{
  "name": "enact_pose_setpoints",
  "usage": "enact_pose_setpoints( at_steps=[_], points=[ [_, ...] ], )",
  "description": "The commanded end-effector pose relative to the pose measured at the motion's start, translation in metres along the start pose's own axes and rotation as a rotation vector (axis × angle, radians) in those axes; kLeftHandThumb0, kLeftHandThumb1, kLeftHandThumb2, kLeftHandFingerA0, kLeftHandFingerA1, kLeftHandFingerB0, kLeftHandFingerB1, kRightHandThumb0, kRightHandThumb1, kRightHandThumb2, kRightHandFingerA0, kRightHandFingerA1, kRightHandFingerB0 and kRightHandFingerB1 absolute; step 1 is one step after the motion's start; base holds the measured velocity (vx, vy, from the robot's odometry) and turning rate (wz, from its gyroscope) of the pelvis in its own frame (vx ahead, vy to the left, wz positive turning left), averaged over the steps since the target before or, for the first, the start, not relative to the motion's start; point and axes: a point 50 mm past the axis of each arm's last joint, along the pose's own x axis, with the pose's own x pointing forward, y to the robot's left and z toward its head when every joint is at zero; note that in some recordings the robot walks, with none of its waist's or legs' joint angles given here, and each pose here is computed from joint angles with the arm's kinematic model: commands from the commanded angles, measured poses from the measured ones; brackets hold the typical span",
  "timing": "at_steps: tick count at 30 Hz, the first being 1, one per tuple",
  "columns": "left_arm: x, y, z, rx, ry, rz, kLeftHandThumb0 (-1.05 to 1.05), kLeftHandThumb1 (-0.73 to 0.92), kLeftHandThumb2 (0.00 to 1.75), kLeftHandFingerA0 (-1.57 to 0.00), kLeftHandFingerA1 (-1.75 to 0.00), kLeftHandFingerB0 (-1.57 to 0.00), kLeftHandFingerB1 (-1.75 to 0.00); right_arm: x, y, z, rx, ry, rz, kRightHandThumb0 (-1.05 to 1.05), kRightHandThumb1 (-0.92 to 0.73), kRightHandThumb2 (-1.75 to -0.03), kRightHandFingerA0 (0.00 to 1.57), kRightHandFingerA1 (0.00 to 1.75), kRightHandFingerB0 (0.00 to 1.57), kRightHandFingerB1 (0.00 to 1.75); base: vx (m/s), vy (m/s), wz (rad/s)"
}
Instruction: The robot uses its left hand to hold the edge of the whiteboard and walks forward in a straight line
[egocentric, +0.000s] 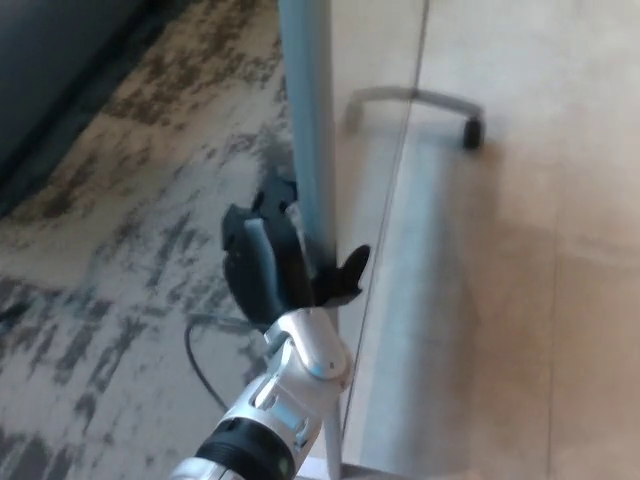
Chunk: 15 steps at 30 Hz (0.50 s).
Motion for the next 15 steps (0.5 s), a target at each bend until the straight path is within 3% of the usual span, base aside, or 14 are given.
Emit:
enact_pose_setpoints(
  at_steps=[1, 5, 7, 8, 9, 13, 15],
  points=[
    [0.0120, -0.0078, 0.0368, -0.033, -0.117, -0.001, -0.21, 0.49, 1.03, -0.97, -1.53, -0.98, -1.42, -0.0024, -0.0037, -0.0071, 0.000, 0.027, -0.002, -0.41, -0.59, -0.58, 0.59, 0.63, 0.48, 0.35, 0.27, -0.012, -0.05],
    [0.0120, -0.0071, 0.0358, -0.023, -0.128, -0.011, -0.24, 0.51, 1.02, -1.00, -1.48, -0.97, -1.36, -0.0036, -0.0037, -0.0038, 0.003, -0.019, -0.011, -0.32, -0.56, -0.56, 0.67, 0.62, 0.50, 0.37, 0.26, -0.143, 0.16],
    [0.0119, -0.0072, 0.0364, -0.020, -0.135, -0.009, -0.18, 0.48, 1.00, -0.96, -1.53, -0.97, -1.41, -0.0031, -0.0035, -0.0047, -0.009, -0.004, -0.011, -0.39, -0.58, -0.58, 0.63, 0.65, 0.50, 0.36, 0.26, -0.378, 0.74],
    [0.0118, -0.0072, 0.0367, -0.023, -0.138, -0.011, -0.18, 0.48, 1.00, -0.96, -1.53, -0.97, -1.41, -0.0029, -0.0035, -0.0052, -0.009, 0.003, -0.013, -0.39, -0.58, -0.58, 0.63, 0.65, 0.50, 0.36, 0.42, -0.376, 1.89],
    [0.0124, -0.0072, 0.0375, -0.025, -0.137, -0.015, -0.23, 0.49, 1.03, -1.00, -1.48, -0.97, -1.36, -0.0018, -0.0037, -0.0050, -0.008, 0.012, -0.003, -0.41, -0.60, -0.58, 0.55, 0.60, 0.48, 0.35, 0.52, -0.187, 0.81],
    [0.0125, -0.0067, 0.0377, -0.020, -0.147, -0.012, -0.16, 0.46, 1.00, -0.96, -1.52, -0.97, -1.39, -0.0010, -0.0032, -0.0050, 0.006, 0.025, -0.001, -0.40, -0.58, -0.58, 0.58, 0.58, 0.49, 0.36, 0.41, -0.202, 0.61],
    [0.0133, -0.0067, 0.0391, -0.015, -0.160, -0.004, -0.16, 0.47, 1.00, -1.02, -1.50, -0.95, -1.37, -0.0020, -0.0039, -0.0042, -0.028, -0.002, -0.011, -0.39, -0.58, -0.58, 0.64, 0.64, 0.50, 0.36, 0.25, -0.157, 0.18]
  ],
)
